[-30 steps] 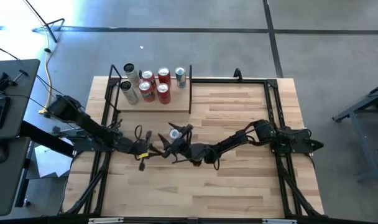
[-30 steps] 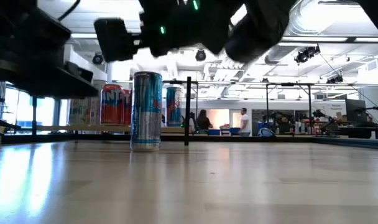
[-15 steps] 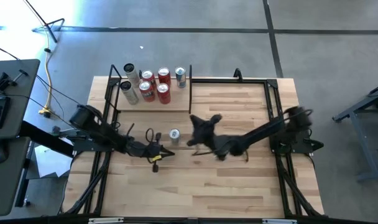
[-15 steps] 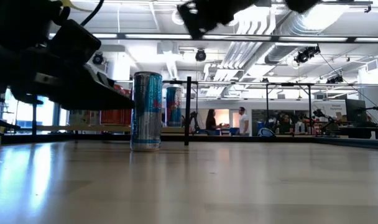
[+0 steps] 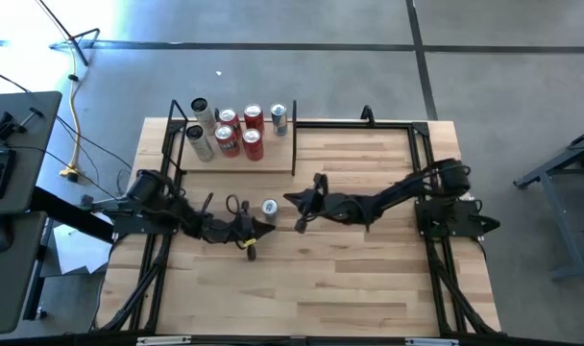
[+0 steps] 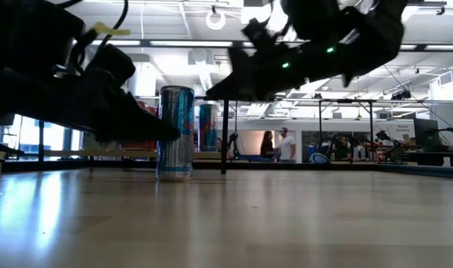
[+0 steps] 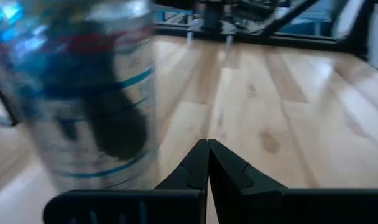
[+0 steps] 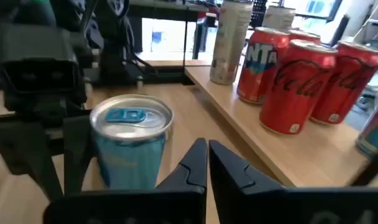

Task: Place canned beverage on shelf
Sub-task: Put the blue soda can aligned with the other blue soda can on the shelf

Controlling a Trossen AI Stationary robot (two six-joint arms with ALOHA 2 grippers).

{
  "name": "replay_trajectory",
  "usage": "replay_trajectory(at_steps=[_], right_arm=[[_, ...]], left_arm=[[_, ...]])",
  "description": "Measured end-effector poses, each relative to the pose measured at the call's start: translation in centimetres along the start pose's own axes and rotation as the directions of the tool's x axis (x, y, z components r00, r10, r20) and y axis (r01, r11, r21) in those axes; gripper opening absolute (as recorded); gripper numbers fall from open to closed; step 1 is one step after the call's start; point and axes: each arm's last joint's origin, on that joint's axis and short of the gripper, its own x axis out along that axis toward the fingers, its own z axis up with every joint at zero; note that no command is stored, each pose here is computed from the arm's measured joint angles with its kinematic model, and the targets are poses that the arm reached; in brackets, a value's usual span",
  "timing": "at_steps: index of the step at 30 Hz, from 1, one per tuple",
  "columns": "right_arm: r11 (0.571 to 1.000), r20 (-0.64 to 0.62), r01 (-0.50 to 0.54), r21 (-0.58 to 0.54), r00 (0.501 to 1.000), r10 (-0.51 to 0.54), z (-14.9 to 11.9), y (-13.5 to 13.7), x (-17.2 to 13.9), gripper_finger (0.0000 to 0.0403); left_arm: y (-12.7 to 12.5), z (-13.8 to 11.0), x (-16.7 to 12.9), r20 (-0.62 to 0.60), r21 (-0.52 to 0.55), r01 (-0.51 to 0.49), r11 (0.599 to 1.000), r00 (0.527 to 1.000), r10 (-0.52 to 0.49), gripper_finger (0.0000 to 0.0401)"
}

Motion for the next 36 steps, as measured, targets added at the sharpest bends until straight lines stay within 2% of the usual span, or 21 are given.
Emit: replay_trajectory(at_steps=[5,9,13,17,23,28,32,36], right_arm=[[0.996,-0.038,0.087,-0.031,0.995,-0.088,-0.9,1.1,2.9,0.0000],[0.996,-0.069,0.089,-0.029,0.993,-0.090,-1.2,1.4,3.7,0.0000],[0.997,-0.070,0.078,-0.023,0.994,-0.080,-1.1,1.7,3.7,0.0000],[0.998,-0.085,0.067,-0.017,0.994,-0.069,-1.2,2.1,3.5,0.0000],[0.998,-0.120,0.061,-0.033,0.991,-0.065,-1.6,3.0,3.0,0.0000],[0.994,-0.144,0.084,-0.069,0.985,-0.094,-1.7,2.9,2.8,0.0000],[0.991,-0.181,0.084,-0.102,0.978,-0.102,-1.5,2.7,2.5,0.0000],[0.988,-0.214,0.090,-0.128,0.970,-0.116,-1.2,2.5,2.1,0.0000]], left_arm=[[0.6,-0.4,0.0,-0.007,-0.026,-0.046,0.999,0.999,0.046,0.0000],[1.2,-0.7,-0.8,-0.011,-0.044,-0.090,0.995,0.996,0.090,0.0000],[2.2,-1.0,-2.0,0.001,-0.068,-0.162,0.984,0.987,0.163,0.0000],[3.0,-0.9,-3.1,0.036,-0.097,-0.195,0.976,0.979,0.199,0.0000],[4.4,-0.8,-4.8,0.042,-0.085,-0.264,0.961,0.962,0.268,0.0000],[5.0,-0.3,-6.3,0.049,-0.076,-0.246,0.966,0.967,0.250,0.0000],[4.6,0.7,-6.4,0.080,-0.032,-0.143,0.989,0.986,0.146,0.0000],[4.4,1.5,-6.6,0.113,-0.012,-0.099,0.995,0.989,0.100,0.0000]])
